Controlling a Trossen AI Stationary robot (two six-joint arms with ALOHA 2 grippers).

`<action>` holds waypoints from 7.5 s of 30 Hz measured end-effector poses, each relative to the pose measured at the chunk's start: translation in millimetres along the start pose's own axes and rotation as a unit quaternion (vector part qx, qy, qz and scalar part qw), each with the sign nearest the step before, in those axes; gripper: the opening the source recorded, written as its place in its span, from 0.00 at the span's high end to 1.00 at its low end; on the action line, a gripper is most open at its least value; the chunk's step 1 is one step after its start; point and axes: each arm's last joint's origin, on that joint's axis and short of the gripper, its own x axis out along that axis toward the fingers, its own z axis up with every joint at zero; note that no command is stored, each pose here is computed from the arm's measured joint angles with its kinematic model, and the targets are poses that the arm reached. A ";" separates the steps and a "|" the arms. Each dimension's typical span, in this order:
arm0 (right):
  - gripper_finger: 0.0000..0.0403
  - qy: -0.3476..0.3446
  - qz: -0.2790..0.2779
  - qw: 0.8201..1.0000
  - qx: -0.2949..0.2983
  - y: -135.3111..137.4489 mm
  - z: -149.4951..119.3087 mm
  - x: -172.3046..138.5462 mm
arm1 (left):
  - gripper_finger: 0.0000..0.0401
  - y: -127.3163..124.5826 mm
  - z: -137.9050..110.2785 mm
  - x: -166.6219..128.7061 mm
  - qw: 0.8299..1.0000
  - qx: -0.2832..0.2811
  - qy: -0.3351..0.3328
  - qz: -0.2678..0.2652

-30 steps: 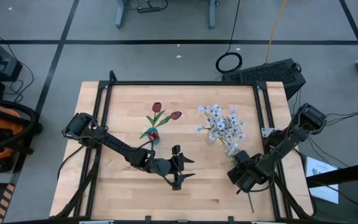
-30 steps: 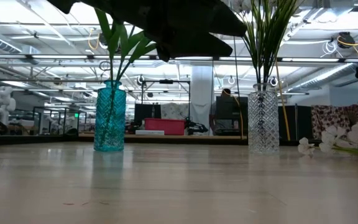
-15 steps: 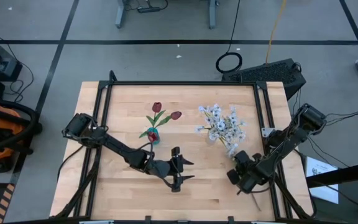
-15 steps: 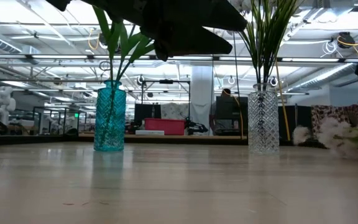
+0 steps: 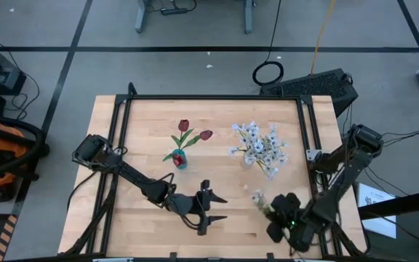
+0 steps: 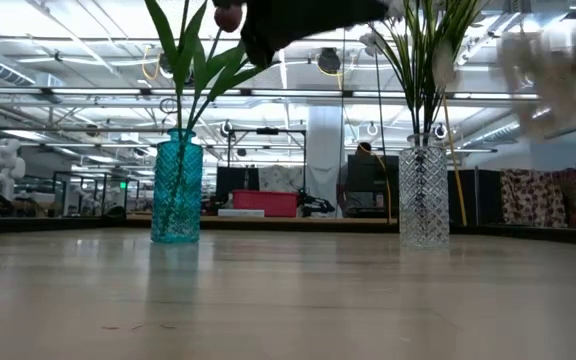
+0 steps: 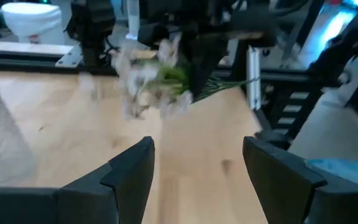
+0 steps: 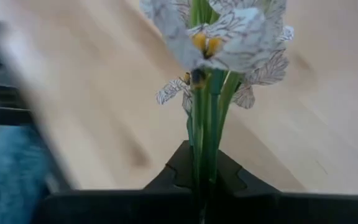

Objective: Sort flowers into vase by color
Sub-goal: Put the white daisies into the transparent vase

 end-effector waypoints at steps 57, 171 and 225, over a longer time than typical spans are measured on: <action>0.94 -0.415 0.085 0.850 -0.314 87.6 123.3 -26.3 | 0.96 22.3 53.2 8.3 0.982 0.032 -0.176 -0.061; 0.99 -0.501 -0.196 0.820 -0.192 45.6 81.4 37.8 | 0.33 15.9 108.4 13.4 0.953 0.107 -0.192 0.207; 0.98 -0.482 -0.232 0.804 -0.262 47.6 80.6 35.9 | 0.96 -8.3 113.3 0.5 0.932 0.185 -0.216 0.223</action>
